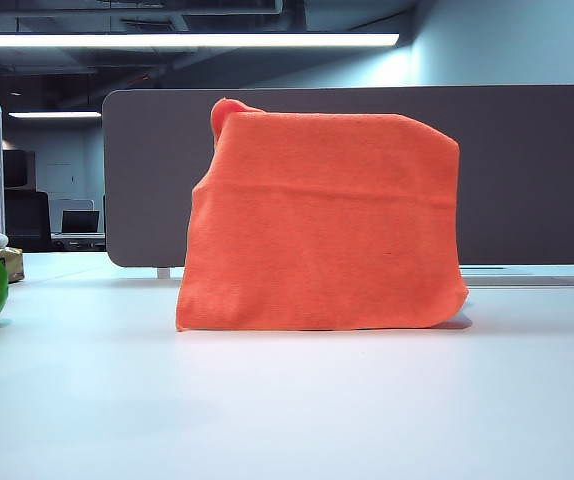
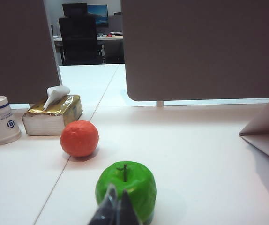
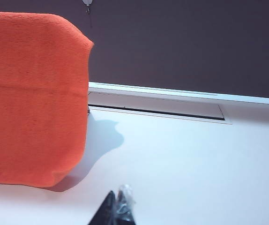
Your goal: Pick up the cloth from the table and use it to cover the mirror.
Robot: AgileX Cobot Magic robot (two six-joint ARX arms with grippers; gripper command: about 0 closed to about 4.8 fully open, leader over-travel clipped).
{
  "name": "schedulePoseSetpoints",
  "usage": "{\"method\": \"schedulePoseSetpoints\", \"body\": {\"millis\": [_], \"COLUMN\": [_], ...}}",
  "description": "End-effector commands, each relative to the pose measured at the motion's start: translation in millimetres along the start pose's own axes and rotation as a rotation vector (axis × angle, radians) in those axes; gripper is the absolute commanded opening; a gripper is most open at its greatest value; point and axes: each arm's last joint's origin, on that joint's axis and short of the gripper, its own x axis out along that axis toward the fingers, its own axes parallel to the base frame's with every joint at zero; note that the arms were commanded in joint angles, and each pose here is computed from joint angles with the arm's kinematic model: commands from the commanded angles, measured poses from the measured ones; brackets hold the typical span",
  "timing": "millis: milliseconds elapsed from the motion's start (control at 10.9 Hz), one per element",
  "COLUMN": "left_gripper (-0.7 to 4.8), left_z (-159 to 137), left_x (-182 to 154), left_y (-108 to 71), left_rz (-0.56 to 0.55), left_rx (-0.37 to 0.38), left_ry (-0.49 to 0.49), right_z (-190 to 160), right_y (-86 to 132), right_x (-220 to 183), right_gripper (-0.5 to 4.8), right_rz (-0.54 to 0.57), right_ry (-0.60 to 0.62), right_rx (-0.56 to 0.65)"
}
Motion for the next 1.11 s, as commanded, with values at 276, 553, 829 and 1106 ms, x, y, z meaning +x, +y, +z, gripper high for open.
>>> {"method": "schedulePoseSetpoints", "body": {"millis": [276,553,829,1106], "left_gripper": [-0.06,-0.06,-0.06,-0.06], "left_z": [9.3,9.6,8.7,6.7], "left_x": [-0.7,-0.7,-0.5,-0.4], "left_y": [-3.3,-4.1,-3.7,-3.4], "left_rz": [-0.14,-0.124,-0.11,-0.097], "left_rx": [-0.054,-0.044,-0.046,-0.048], "left_ry": [-0.092,-0.096,-0.087,-0.067], "right_z": [11.5,13.1,11.3,16.1], "right_y": [3.3,3.2,1.0,0.8], "right_x": [-0.7,-1.0,-0.6,-1.3], "right_gripper": [-0.03,-0.03,-0.03,-0.03], "right_rz": [0.102,0.098,0.017,0.01], "right_ry": [-0.124,-0.144,-0.125,-0.174], "right_rx": [0.046,-0.007,-0.119,-0.125]}}
